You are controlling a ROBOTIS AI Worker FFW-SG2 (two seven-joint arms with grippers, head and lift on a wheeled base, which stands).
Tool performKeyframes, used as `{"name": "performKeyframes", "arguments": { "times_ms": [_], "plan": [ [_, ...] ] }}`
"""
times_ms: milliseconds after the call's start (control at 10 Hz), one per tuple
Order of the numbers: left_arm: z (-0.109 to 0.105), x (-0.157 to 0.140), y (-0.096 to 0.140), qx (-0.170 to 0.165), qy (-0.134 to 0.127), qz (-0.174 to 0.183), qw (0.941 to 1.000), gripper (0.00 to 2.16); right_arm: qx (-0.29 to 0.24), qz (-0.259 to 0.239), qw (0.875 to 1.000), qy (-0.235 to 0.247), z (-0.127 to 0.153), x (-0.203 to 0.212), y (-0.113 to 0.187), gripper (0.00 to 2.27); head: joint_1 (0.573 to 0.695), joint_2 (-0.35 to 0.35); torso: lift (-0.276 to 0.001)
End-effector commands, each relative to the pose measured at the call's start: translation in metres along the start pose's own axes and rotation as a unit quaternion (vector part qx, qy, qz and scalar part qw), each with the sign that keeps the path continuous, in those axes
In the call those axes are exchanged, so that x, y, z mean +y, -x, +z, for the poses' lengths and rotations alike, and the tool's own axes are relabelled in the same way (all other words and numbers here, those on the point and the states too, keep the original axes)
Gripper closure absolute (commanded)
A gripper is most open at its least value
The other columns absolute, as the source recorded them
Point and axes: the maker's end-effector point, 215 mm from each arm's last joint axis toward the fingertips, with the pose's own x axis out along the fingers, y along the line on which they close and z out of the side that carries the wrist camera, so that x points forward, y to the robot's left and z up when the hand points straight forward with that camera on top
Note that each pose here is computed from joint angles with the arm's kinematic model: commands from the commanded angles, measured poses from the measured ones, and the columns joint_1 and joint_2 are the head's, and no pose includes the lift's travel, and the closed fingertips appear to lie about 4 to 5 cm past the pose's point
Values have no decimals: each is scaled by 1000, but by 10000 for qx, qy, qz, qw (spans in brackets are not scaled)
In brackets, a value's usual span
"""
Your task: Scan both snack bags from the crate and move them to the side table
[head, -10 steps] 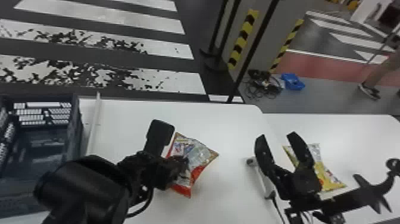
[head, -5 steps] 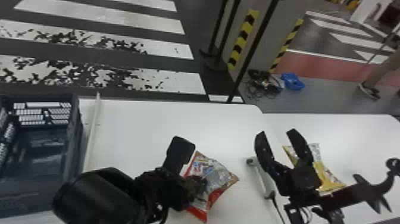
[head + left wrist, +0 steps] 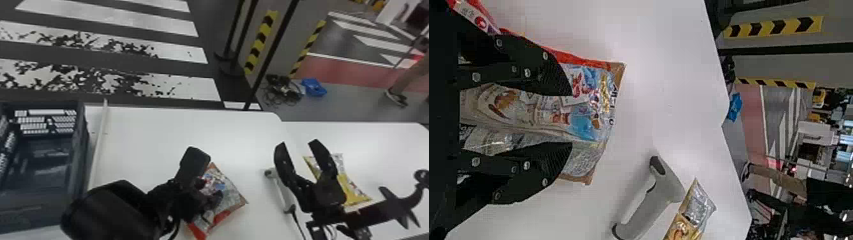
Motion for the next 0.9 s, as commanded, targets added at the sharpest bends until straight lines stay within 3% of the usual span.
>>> {"name": "performKeyframes", "arguments": {
  "times_ms": [0,200,500,600,800],
  "plan": [
    [8,2,4,-117,-68,137,9998,19,-6,11,10000,16,4,1,4,80,695,-350,-95],
    [35,5,23,-455,-68,318,9984,19,-28,7,10000,-2,11,-2,7,76,695,-350,-95],
    [71,23,72,-922,208,651,9934,19,-49,-27,10000,20,14,-6,8,76,695,-350,-95],
    [77,42,95,-1102,300,947,9889,19,-35,-20,10000,15,13,-5,8,76,695,-350,-95],
    [63,96,146,-1279,439,1530,9789,19,31,109,9999,-70,6,5,8,73,695,-350,-95]
  ]
}}
